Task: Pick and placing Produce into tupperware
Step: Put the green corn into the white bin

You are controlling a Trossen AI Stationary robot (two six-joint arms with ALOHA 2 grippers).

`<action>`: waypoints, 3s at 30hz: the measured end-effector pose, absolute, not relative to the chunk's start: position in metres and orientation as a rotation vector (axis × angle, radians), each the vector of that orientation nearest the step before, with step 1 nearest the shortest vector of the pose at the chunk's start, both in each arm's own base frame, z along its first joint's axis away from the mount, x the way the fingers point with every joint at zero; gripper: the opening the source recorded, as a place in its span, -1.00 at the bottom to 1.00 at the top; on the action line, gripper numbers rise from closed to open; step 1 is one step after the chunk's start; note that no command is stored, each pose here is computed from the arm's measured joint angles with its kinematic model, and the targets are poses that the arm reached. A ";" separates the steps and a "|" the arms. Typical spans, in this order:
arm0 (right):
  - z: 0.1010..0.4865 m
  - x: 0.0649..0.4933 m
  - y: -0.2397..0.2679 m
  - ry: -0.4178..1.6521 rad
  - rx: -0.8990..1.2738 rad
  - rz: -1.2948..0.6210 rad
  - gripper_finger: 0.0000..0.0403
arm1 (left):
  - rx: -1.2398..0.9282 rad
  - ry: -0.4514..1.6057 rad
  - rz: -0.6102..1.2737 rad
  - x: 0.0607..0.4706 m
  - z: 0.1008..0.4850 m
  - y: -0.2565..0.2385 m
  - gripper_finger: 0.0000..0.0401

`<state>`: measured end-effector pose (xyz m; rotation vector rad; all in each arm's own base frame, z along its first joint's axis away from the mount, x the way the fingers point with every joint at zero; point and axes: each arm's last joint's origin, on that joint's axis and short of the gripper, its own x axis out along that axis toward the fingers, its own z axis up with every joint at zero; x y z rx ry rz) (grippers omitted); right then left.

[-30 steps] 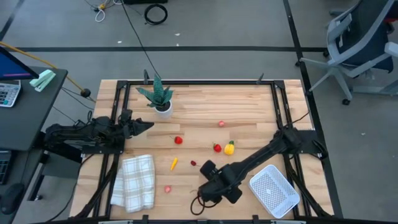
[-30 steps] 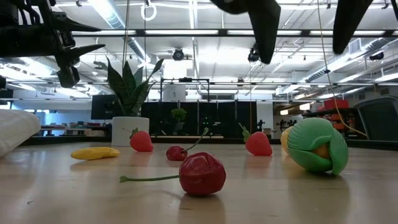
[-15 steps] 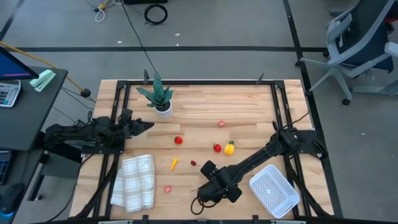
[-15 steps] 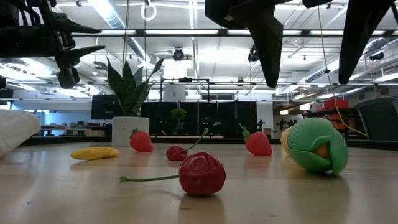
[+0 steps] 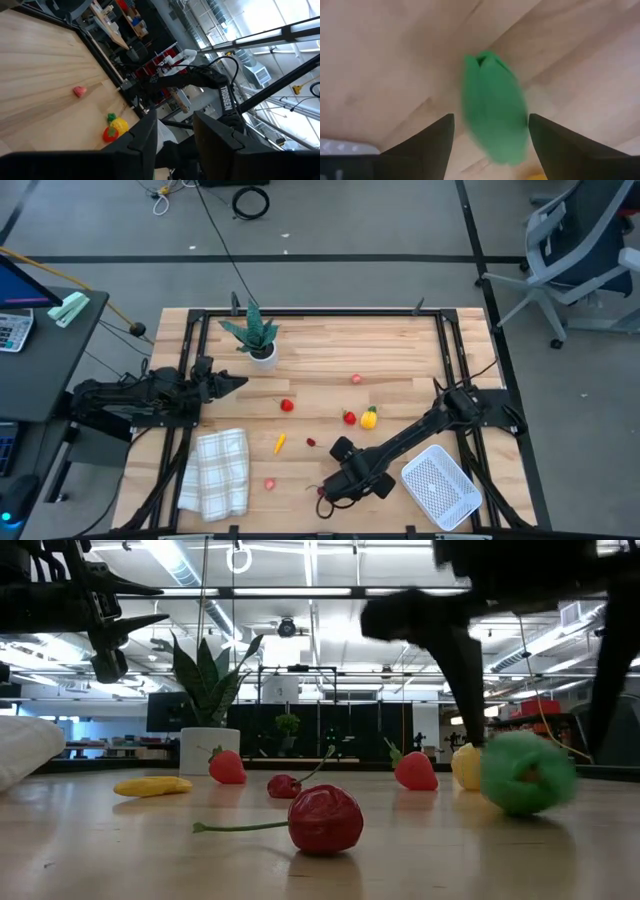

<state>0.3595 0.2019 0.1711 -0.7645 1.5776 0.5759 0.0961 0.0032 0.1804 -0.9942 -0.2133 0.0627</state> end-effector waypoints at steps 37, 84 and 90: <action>0.164 0.378 0.164 1.548 -0.695 0.342 0.06 | -0.990 -0.198 0.071 0.096 0.179 0.003 -0.37; 0.238 0.208 0.234 1.551 0.857 -0.784 0.06 | -0.962 -0.141 0.103 0.097 0.173 0.003 -0.35; 0.193 0.202 0.230 1.542 0.916 -0.793 0.09 | -0.963 -0.142 0.103 0.097 0.173 0.003 -0.35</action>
